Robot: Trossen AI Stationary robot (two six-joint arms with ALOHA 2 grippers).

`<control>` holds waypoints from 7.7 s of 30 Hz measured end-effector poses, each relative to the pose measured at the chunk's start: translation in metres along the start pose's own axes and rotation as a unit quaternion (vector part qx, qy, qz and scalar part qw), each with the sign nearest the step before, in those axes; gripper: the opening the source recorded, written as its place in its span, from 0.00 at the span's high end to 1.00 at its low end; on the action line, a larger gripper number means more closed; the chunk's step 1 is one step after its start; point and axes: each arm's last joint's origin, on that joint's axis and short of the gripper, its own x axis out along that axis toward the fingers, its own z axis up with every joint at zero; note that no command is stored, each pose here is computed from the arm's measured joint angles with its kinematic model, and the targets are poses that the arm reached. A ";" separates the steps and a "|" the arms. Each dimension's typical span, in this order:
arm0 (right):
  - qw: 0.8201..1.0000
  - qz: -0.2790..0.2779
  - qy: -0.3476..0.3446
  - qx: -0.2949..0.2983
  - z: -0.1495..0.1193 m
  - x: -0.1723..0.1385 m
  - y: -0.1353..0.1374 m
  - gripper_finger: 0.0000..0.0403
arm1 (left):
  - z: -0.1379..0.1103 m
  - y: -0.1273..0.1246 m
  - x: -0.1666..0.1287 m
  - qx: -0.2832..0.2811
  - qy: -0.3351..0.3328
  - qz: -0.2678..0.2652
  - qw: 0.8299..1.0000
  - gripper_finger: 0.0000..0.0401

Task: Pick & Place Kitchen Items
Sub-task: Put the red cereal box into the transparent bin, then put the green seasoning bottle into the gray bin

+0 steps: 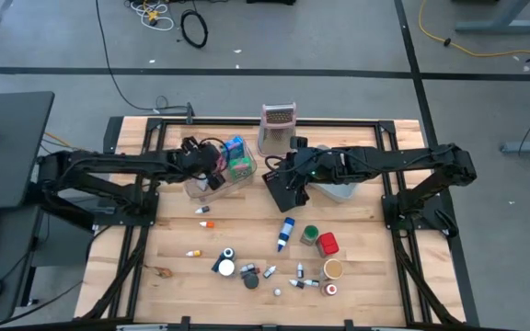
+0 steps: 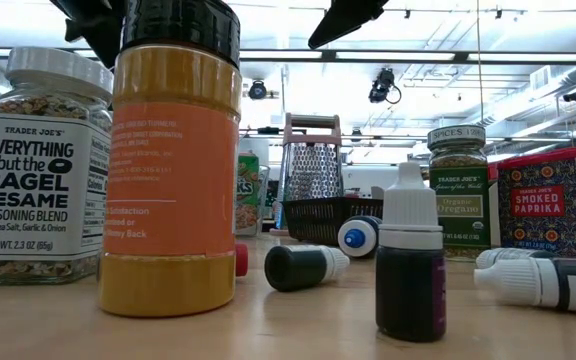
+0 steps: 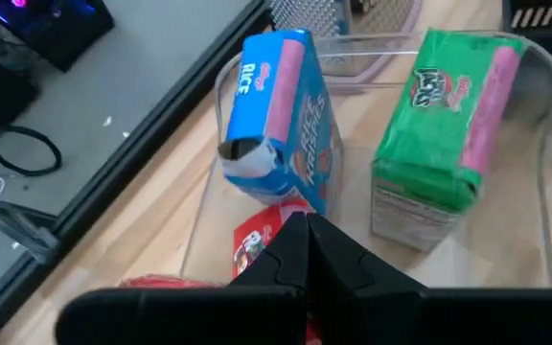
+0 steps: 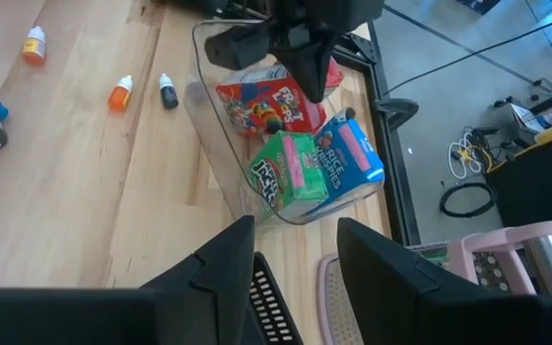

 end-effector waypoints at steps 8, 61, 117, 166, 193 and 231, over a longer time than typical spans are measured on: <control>1.000 0.012 -0.004 0.000 0.000 0.000 0.001 0.60 | -0.010 0.004 -0.020 -0.023 0.023 -0.024 0.999 0.99; 0.978 0.136 0.078 0.136 -0.027 0.006 0.029 0.60 | -0.013 -0.038 -0.093 0.012 -0.138 -0.165 0.977 0.81; 0.977 0.136 -0.039 0.162 -0.114 0.000 0.125 0.55 | -0.012 -0.037 -0.093 -0.014 -0.142 -0.152 0.978 0.78; 0.961 0.113 -0.016 0.253 -0.105 0.007 0.104 0.48 | -0.013 -0.050 -0.091 0.074 -0.181 -0.276 0.941 0.78; 0.937 -0.089 0.152 0.301 -0.163 -0.010 -0.044 0.45 | -0.013 -0.049 -0.091 0.053 -0.177 -0.269 0.945 0.78; 0.973 -0.051 0.116 0.195 -0.229 0.045 -0.070 0.30 | -0.009 -0.050 -0.093 0.045 -0.196 -0.272 0.941 0.78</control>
